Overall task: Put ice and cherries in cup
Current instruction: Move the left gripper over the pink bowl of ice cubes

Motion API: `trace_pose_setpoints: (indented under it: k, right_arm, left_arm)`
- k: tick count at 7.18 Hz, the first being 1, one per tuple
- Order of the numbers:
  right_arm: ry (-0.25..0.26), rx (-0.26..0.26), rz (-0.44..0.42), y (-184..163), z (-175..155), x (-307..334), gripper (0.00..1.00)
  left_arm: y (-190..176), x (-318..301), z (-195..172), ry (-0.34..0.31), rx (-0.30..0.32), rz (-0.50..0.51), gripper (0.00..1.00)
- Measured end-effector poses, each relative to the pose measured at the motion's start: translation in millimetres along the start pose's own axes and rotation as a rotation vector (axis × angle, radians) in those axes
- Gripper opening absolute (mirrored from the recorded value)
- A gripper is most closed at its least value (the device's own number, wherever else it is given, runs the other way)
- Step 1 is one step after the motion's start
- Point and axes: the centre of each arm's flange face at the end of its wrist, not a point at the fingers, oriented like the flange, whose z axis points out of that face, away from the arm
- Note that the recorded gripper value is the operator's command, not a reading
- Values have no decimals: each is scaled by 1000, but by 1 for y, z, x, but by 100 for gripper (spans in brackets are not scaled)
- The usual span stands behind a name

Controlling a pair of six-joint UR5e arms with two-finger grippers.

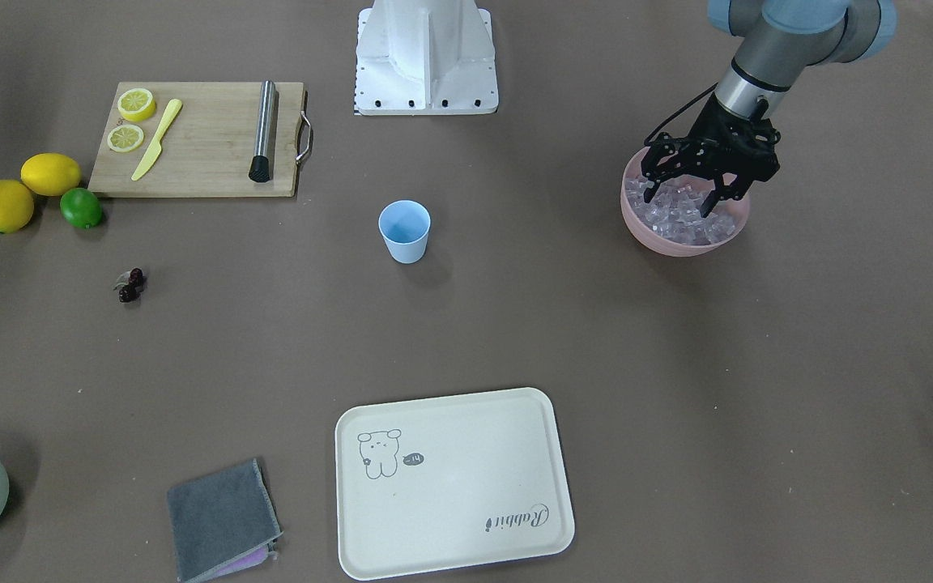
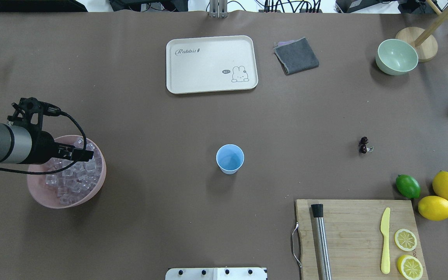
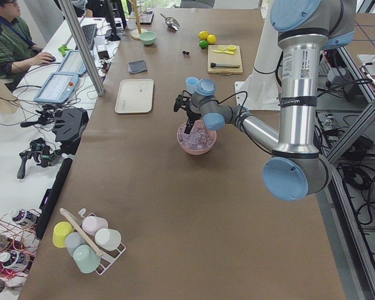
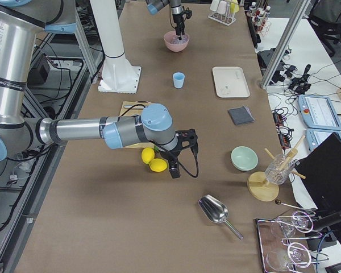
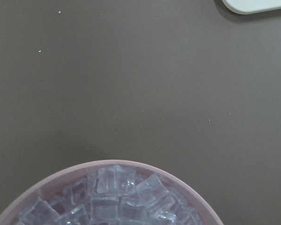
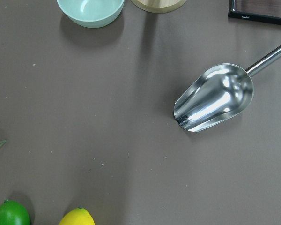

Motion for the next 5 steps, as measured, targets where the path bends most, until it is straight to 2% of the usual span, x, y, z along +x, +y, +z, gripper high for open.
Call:
trace_pose_setpoints:
  k: [1, 3, 5]
  right_arm:
    - [0, 0, 0, 0, 0, 0, 100]
    - [0, 0, 0, 0, 0, 0, 100]
    - [0, -1, 1, 0, 0, 0, 100]
  left_arm:
    - [-3, 0, 1, 0, 2, 68, 94]
    - [-12, 2, 13, -2, 1, 160, 95]
    - [-14, -1, 21, 12, -27, 193, 95]
